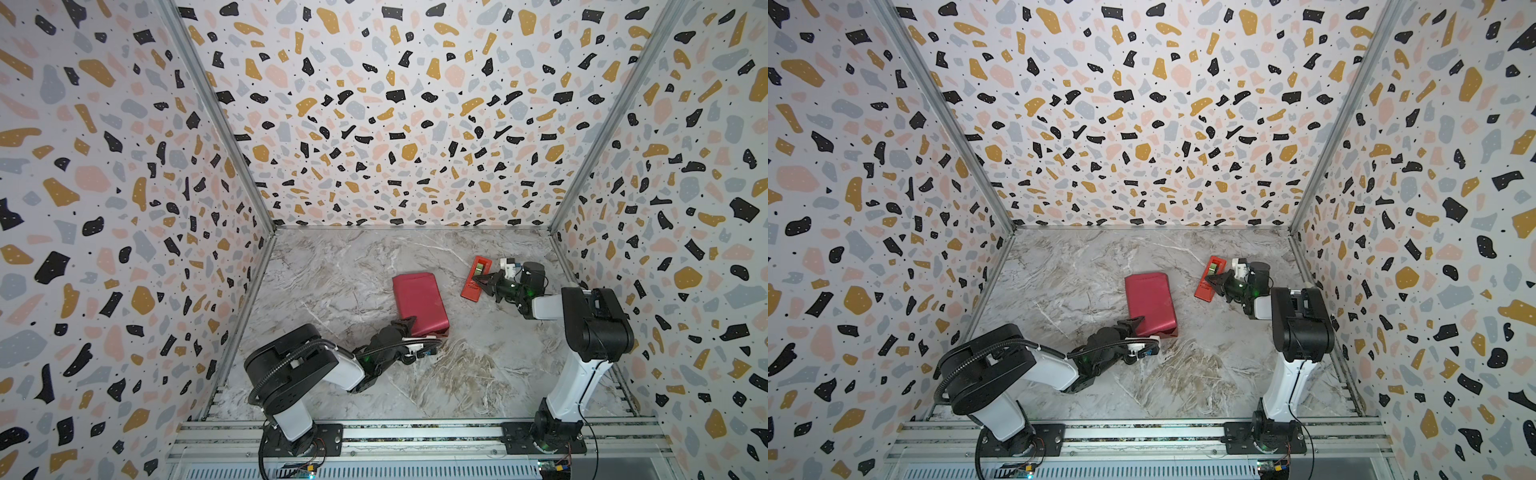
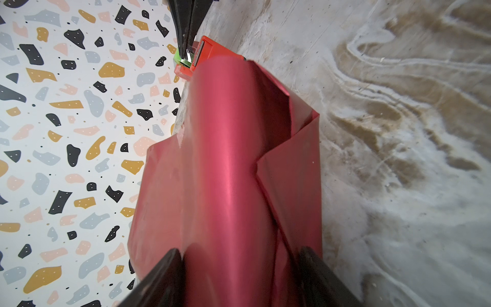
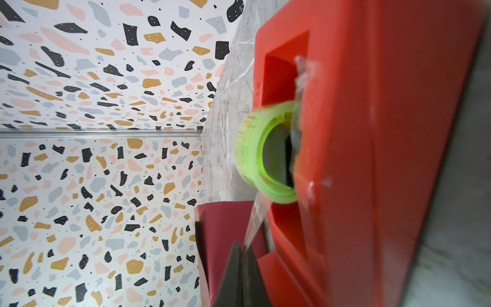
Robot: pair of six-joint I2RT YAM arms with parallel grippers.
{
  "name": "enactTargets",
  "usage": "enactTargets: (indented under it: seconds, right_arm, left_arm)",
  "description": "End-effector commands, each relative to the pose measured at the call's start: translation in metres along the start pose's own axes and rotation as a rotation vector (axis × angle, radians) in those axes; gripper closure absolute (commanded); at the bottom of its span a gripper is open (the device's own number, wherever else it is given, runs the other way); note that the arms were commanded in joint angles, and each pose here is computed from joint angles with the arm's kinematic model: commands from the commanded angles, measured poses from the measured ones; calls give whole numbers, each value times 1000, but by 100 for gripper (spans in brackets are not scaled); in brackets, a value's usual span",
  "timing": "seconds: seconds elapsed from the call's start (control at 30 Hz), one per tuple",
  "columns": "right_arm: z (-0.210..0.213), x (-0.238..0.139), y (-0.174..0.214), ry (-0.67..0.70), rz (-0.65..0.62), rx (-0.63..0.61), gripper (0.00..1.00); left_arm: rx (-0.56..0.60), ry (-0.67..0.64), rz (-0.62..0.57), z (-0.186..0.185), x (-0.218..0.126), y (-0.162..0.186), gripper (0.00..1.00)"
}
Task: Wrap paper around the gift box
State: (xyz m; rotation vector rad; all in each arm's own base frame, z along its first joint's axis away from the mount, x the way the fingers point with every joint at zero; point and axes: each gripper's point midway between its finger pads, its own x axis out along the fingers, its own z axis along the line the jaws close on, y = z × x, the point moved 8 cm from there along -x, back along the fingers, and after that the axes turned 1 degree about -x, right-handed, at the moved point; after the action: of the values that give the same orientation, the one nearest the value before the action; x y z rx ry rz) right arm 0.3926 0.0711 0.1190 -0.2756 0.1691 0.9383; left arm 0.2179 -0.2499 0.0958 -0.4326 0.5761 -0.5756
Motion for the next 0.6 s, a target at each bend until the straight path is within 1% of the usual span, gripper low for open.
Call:
enactTargets:
  seconds: [0.0,0.3,0.57]
  right_arm:
    - [33,-8,1,-171,24,-38,100]
    - [44,-14,21,-206,63,-56,100]
    - [35,-18,40,-144,72,-44,100]
  left_arm:
    - [-10,54,32,-7,1,7,32]
    - [-10,55,34,-8,1,8,32]
    - [-12,54,34,-7,1,7,32]
